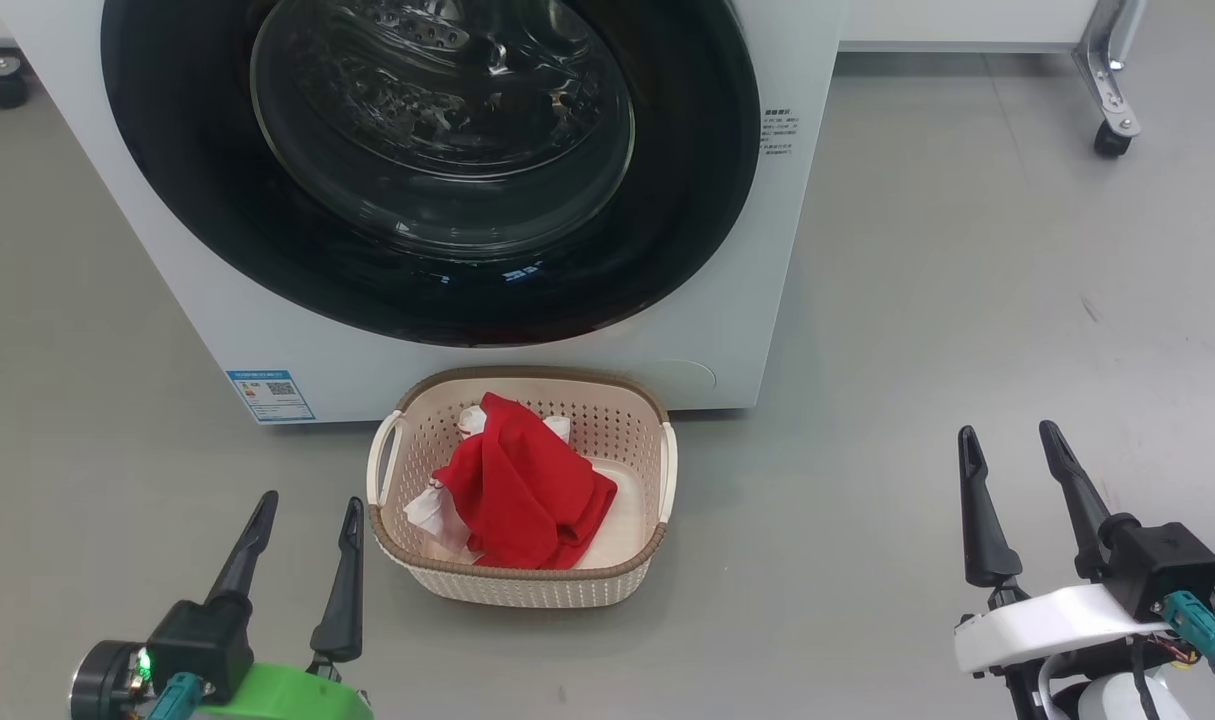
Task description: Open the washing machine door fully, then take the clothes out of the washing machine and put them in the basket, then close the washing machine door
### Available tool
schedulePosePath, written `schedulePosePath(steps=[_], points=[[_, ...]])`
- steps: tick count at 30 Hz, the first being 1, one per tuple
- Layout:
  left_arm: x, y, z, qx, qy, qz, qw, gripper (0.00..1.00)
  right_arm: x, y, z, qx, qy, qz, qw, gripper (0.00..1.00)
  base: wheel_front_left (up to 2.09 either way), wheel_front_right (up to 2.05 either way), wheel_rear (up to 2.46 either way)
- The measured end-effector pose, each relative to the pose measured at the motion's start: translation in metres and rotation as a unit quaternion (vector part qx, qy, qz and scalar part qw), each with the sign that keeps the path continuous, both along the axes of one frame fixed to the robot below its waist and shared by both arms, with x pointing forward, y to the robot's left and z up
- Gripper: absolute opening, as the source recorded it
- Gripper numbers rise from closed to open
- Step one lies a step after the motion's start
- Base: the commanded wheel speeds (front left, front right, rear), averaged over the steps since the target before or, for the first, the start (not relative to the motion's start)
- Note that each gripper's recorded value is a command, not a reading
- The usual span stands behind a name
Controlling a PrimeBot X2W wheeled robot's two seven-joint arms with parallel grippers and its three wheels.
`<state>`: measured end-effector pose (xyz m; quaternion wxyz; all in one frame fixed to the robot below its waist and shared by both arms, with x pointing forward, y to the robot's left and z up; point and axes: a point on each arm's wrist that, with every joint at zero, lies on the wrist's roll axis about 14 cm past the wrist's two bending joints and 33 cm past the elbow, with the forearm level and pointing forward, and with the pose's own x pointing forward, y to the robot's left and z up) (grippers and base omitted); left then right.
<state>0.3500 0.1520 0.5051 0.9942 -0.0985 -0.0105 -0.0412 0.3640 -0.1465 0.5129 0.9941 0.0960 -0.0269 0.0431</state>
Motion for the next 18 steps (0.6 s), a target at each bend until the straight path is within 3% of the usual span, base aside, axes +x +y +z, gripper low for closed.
schedulePosePath(steps=[1,2,9,18], points=[[0.000,0.000,0.000,0.000,0.000,0.000,1.000,1.00,0.000,0.000,0.000,0.000,0.000,0.000,1.000,1.00,0.00,0.00,0.00],[0.000,0.000,-0.001,0.000,0.001,0.002,1.000,0.00,0.000,0.000,-0.001,0.000,0.001,0.000,1.000,0.00,0.00,0.00,0.00],[-0.007,-0.005,-0.022,-0.007,0.037,0.002,0.999,0.00,-0.009,0.005,-0.024,0.010,0.039,0.000,0.999,0.00,0.00,0.00,0.00],[-0.008,-0.005,-0.023,-0.061,0.043,0.003,0.997,0.00,-0.012,0.004,-0.025,0.059,0.047,-0.004,0.997,0.00,0.00,0.00,0.00]])
